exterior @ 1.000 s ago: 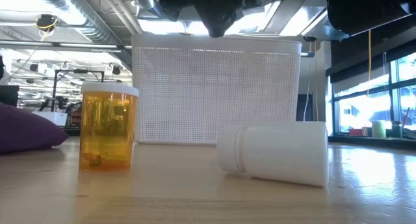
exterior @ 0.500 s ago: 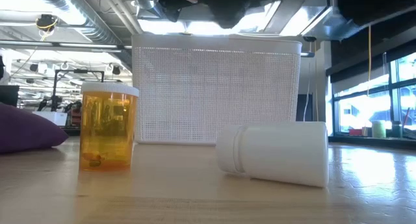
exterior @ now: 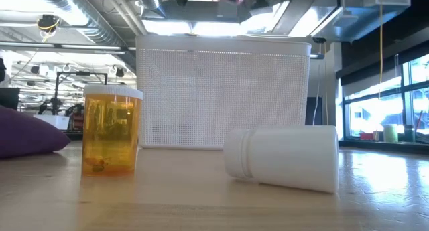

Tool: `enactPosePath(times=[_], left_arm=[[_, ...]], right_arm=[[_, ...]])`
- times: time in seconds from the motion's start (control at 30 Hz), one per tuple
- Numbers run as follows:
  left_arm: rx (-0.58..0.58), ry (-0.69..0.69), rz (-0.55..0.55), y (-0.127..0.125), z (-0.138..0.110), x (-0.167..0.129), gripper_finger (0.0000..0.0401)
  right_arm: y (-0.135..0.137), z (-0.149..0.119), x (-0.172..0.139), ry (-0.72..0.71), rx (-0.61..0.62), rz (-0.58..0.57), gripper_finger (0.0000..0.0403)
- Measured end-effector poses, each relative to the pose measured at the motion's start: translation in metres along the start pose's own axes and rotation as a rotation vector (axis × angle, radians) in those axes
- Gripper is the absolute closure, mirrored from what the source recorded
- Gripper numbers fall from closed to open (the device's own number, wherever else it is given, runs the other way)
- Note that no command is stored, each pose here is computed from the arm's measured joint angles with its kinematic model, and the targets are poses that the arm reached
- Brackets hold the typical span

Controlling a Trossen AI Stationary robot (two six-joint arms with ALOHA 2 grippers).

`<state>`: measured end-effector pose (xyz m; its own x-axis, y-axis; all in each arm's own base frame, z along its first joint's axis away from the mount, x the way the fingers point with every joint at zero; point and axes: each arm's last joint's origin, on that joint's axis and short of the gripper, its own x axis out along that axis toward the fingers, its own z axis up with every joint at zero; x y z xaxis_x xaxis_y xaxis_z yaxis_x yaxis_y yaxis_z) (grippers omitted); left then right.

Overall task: Pick & place medical supplies in basket/bin
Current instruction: Put the pink pill bottle into the white bin

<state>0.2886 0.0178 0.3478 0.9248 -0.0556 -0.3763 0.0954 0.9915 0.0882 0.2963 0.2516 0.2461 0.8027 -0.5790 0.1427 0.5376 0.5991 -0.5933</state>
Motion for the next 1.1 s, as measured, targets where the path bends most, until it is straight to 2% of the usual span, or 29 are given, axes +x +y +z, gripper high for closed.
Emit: enactPosePath(times=[0.17,0.3,0.47,0.63,0.83,1.1], left_arm=[[0.035,0.003,0.146,0.034,0.028,-0.019,0.0225],[0.026,0.05,0.212,0.062,0.042,-0.019,0.0225],[0.01,0.254,0.246,0.102,0.04,0.005,0.0225],[-0.017,0.423,0.246,0.139,0.034,0.031,0.0225],[0.01,0.48,0.25,0.174,0.029,0.062,0.0225],[0.036,0.551,0.234,0.199,0.009,0.106,0.0225]], right_arm=[[-0.002,0.003,-0.01,0.024,0.082,0.01,0.0121],[0.002,-0.006,-0.011,0.076,0.127,0.002,0.0121],[0.004,-0.021,-0.017,0.145,0.158,-0.018,0.0121],[0.001,-0.021,-0.042,0.158,0.229,0.014,0.0121],[-0.005,-0.014,-0.079,0.112,0.331,0.098,0.0121],[-0.008,-0.01,-0.114,0.066,0.331,0.185,0.0121]])
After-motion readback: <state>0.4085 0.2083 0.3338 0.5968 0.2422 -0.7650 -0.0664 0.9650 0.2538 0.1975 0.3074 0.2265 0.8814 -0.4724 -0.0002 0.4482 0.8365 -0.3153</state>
